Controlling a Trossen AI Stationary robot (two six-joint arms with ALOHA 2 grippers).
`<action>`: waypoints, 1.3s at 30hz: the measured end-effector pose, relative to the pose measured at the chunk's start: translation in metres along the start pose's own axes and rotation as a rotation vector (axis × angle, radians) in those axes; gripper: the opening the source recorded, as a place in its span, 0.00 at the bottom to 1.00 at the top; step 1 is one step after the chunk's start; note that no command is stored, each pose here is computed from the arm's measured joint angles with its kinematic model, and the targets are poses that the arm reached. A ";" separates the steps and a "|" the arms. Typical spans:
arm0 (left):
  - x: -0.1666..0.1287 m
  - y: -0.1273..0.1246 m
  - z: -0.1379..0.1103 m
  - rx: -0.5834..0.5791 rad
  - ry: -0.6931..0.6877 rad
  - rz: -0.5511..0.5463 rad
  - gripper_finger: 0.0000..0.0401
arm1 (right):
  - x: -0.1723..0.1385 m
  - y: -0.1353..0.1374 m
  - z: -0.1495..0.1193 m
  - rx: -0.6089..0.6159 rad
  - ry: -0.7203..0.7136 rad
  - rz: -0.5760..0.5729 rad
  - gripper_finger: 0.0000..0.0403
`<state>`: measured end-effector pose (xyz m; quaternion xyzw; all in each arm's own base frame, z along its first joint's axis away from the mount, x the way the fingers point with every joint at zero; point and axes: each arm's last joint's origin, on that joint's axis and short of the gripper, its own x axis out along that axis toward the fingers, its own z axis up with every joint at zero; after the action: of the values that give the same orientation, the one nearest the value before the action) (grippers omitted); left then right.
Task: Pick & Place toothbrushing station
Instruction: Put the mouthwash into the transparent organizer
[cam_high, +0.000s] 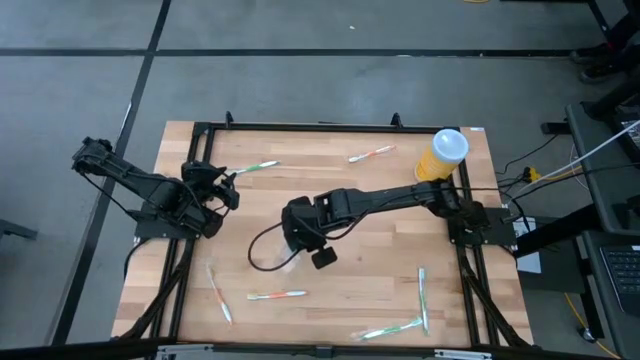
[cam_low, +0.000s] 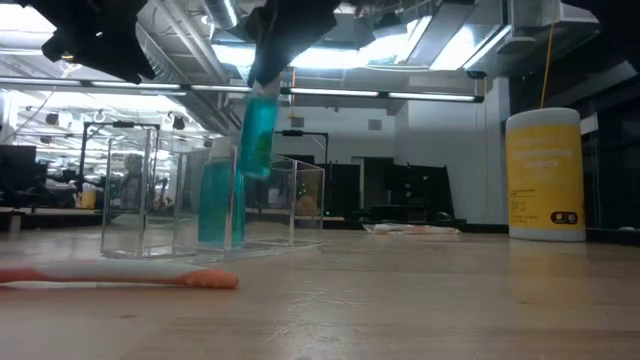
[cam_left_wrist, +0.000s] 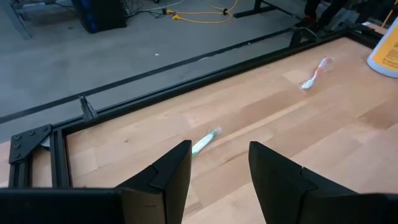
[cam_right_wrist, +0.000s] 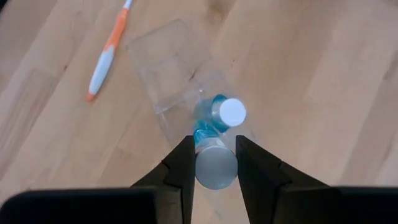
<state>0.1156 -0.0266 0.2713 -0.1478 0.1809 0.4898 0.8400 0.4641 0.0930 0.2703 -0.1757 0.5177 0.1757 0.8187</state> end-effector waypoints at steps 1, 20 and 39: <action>0.000 0.000 0.000 0.000 0.000 0.000 0.39 | 0.003 0.001 -0.001 -0.001 0.013 0.013 0.24; 0.000 -0.002 -0.001 0.004 0.036 -0.017 0.39 | 0.028 0.001 -0.001 -0.004 0.019 0.038 0.24; 0.000 -0.003 -0.001 0.021 0.044 -0.020 0.39 | 0.048 0.006 -0.010 0.012 0.055 0.041 0.26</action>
<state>0.1179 -0.0284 0.2704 -0.1515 0.2031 0.4760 0.8422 0.4731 0.0988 0.2216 -0.1649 0.5445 0.1846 0.8014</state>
